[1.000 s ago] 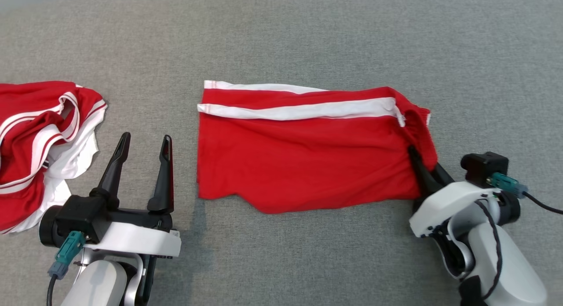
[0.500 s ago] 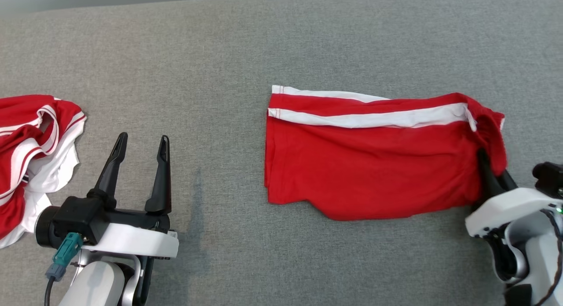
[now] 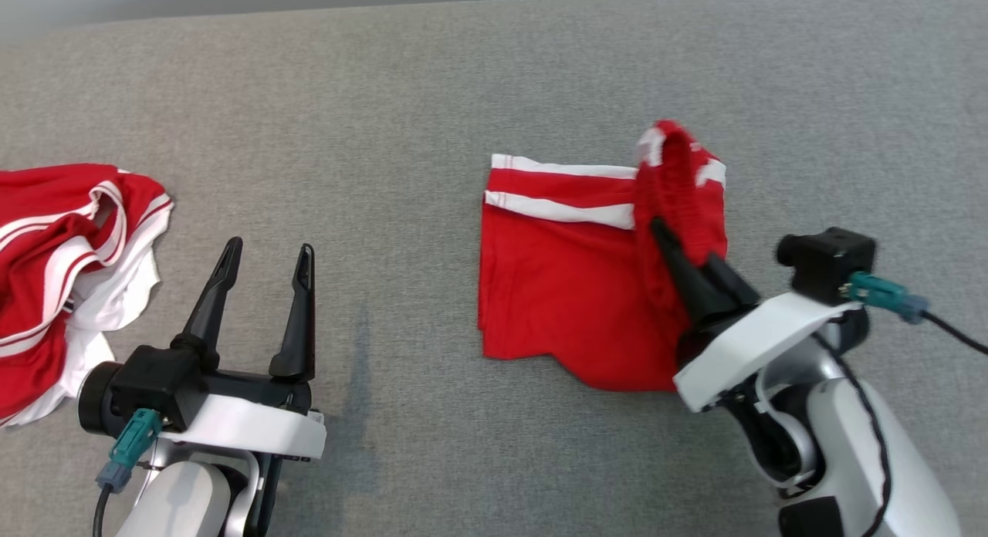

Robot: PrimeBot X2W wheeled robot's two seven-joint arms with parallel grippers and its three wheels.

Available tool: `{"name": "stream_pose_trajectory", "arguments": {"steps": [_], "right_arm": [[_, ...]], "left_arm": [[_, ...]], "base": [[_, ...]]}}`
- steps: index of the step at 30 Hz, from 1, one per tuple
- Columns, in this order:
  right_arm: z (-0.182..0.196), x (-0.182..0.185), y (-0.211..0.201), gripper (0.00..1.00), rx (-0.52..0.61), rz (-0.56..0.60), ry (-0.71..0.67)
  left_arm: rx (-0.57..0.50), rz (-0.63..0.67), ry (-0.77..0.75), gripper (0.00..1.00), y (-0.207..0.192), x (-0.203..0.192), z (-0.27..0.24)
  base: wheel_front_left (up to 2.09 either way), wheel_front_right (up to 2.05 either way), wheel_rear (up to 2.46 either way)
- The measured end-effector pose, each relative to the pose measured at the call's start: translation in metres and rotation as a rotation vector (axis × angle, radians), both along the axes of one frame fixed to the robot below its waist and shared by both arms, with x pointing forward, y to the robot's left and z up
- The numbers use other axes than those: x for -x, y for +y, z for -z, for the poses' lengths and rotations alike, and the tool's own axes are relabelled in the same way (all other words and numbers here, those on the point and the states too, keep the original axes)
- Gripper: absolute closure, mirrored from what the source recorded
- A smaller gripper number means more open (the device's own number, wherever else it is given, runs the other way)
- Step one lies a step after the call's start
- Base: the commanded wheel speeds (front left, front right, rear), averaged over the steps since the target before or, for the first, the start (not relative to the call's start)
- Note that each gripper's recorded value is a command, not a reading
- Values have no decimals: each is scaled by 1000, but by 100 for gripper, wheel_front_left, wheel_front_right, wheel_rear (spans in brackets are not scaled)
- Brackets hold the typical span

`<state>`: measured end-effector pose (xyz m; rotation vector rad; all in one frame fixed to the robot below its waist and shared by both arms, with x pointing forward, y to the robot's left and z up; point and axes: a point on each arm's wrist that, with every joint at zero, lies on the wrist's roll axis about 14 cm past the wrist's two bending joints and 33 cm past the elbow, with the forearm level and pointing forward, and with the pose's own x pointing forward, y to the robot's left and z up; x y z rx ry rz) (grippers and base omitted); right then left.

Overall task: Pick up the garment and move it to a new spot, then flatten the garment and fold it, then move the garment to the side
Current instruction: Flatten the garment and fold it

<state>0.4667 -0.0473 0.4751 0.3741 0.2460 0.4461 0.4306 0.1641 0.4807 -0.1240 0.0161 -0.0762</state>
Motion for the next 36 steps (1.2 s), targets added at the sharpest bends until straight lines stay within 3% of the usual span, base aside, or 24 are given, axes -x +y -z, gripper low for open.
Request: {"name": "stream_pose_trajectory", "arguments": {"steps": [14,15,16,17,28,36], "right_arm": [[32,12,81,97,-13,-229,69],[33,11,83,70,-14,-231,65],[32,11,86,19,-25,-236,58],[31,10,88,0,-35,-238,51],[13,13,99,0,-92,-249,-28],[-12,-2,38,0,-49,-55,-182]], "left_arm": [[2,-43,29,0,13,7,9],[3,-44,29,0,13,7,10],[3,-44,30,0,13,7,10],[4,-45,32,0,13,6,11],[4,-37,24,0,11,2,9],[7,-37,7,0,10,3,4]], "base": [[0,0,0],[0,0,0],[0,0,0],[0,0,0],[0,0,0],[0,0,0]]}}
